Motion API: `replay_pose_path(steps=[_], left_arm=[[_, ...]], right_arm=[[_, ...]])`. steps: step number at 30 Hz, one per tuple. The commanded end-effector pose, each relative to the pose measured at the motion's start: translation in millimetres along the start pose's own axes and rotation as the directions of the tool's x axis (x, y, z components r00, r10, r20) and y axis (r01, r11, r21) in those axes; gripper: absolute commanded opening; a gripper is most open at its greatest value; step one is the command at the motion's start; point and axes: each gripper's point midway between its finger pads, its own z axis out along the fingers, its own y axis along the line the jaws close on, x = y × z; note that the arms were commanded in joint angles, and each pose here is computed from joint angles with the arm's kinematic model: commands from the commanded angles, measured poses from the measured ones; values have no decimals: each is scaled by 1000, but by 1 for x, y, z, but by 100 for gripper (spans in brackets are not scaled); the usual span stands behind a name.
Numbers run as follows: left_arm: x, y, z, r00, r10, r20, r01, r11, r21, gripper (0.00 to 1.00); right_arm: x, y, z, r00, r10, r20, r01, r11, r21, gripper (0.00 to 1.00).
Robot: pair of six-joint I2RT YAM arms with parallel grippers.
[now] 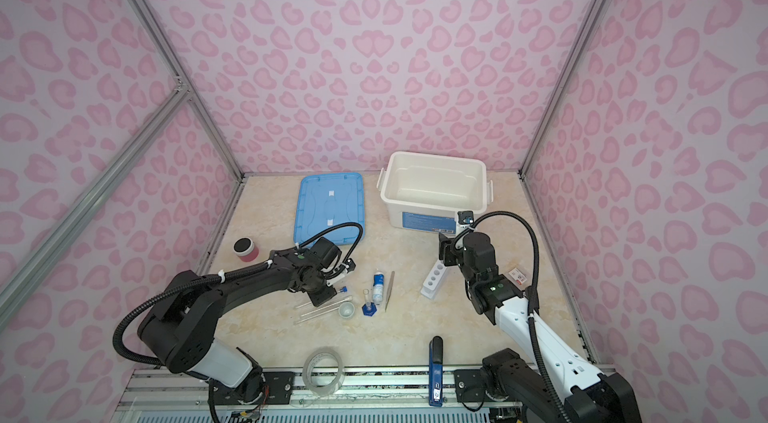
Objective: Organize the chemistry lab equipment
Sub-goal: 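Lower left gripper and close it on a blue-capped glass tube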
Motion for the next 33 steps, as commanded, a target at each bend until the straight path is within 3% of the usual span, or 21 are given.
replay_pose_path(steps=[1, 14, 19, 33], left_arm=[[-5, 2, 2, 1000, 5, 7, -5, 1000, -2, 45], [0, -1, 12, 999, 9, -48, -9, 1000, 18, 37], [3, -2, 15, 998, 6, -62, -4, 1000, 23, 27], [-1, -1, 12, 999, 1, -47, 0, 1000, 23, 16]], right_arm=[[-1, -1, 1, 1000, 6, 14, -6, 1000, 9, 71], [2, -8, 2, 1000, 17, 10, -18, 999, 45, 72], [1, -15, 3, 999, 32, 12, -33, 997, 73, 72], [6, -18, 6, 999, 54, -4, -54, 996, 69, 71]])
